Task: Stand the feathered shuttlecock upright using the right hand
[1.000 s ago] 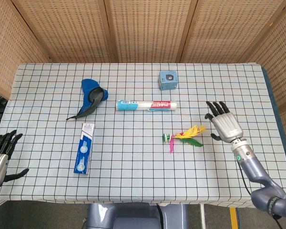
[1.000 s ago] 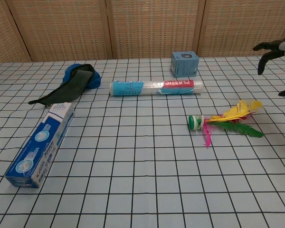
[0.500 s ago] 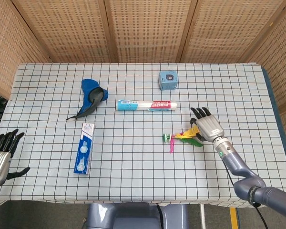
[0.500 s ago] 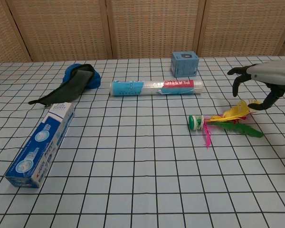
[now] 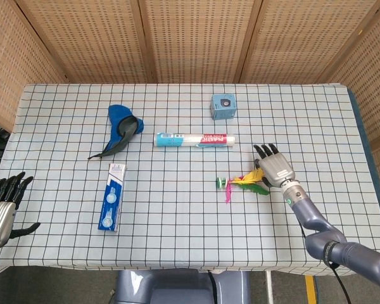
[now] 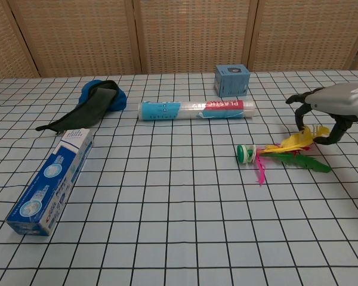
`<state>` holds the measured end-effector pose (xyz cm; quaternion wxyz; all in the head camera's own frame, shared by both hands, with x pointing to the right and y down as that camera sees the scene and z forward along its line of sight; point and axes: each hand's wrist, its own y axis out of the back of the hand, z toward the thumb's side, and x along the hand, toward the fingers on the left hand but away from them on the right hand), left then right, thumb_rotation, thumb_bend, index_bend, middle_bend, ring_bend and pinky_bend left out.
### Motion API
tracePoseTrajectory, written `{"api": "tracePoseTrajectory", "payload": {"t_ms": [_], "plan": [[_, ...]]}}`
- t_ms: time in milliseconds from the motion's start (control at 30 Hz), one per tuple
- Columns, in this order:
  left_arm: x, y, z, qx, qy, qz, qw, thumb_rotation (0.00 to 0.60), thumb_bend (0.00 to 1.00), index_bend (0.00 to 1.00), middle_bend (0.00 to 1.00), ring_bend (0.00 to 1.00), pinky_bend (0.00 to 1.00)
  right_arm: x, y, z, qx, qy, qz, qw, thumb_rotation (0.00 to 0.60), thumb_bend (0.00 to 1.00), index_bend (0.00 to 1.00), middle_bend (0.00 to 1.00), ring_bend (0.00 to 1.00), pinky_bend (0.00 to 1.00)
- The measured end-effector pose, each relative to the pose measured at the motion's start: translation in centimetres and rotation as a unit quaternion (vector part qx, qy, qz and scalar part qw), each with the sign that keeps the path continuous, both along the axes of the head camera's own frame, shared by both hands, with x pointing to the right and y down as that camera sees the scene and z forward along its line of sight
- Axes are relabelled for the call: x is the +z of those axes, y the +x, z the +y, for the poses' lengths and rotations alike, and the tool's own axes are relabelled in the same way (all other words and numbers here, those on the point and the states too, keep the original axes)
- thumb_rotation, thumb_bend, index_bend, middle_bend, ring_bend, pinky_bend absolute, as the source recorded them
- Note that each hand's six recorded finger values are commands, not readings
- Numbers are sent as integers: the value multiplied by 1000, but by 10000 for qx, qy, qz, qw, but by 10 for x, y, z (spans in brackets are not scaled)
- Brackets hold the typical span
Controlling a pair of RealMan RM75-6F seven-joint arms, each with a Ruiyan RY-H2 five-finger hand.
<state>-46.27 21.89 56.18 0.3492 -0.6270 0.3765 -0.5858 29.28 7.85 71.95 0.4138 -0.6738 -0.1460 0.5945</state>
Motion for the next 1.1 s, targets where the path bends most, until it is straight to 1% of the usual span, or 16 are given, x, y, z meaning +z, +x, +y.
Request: {"api": "tracePoseTrajectory", "payload": {"t_ms": [100, 167, 233, 300, 500, 700, 800, 967, 1100], "plan": [[1, 0, 1, -2, -24, -5, 10000, 600, 0, 0, 0, 0, 0, 4, 2, 1, -34, -62, 122, 9999, 600, 552, 463, 0, 0, 0], [1, 0, 0, 3, -28, -8, 10000, 600, 0, 0, 0, 0, 0, 6, 3, 1, 5, -154, 145, 9998, 600, 565, 493, 0, 0, 0], [1, 0, 0, -3, -25, -4, 10000, 600, 0, 0, 0, 0, 0, 7, 4, 1, 12, -184, 163, 9997, 600, 580, 588, 5, 0, 0], [0, 0, 0, -15, -18, 1, 10000, 600, 0, 0, 0, 0, 0, 7, 3, 1, 44, -194, 130, 9997, 600, 597, 648, 16, 0, 0], [0, 0, 0, 3, -6, 9, 10000, 600, 0, 0, 0, 0, 0, -1, 0, -3, 49, -57, 2, 10000, 600, 639, 747, 69, 0, 0], [-1, 2, 0, 34, 24, 51, 10000, 600, 0, 0, 0, 0, 0, -18, -3, -7, -95, 166, -65, 9998, 600, 649, 766, 93, 0, 0], [-2, 2, 1, 49, 23, 63, 10000, 600, 0, 0, 0, 0, 0, -31, -6, -10, -199, 337, -104, 9992, 600, 650, 772, 103, 0, 0], [-3, 2, 2, 67, 13, 85, 9999, 600, 0, 0, 0, 0, 0, -63, -13, -14, -428, 703, -182, 9964, 600, 651, 782, 112, 0, 0], [-4, 2, 2, 79, 22, 117, 9999, 600, 0, 0, 0, 0, 0, -86, -17, -15, -627, 990, -141, 9930, 600, 651, 782, 116, 0, 0]]}}
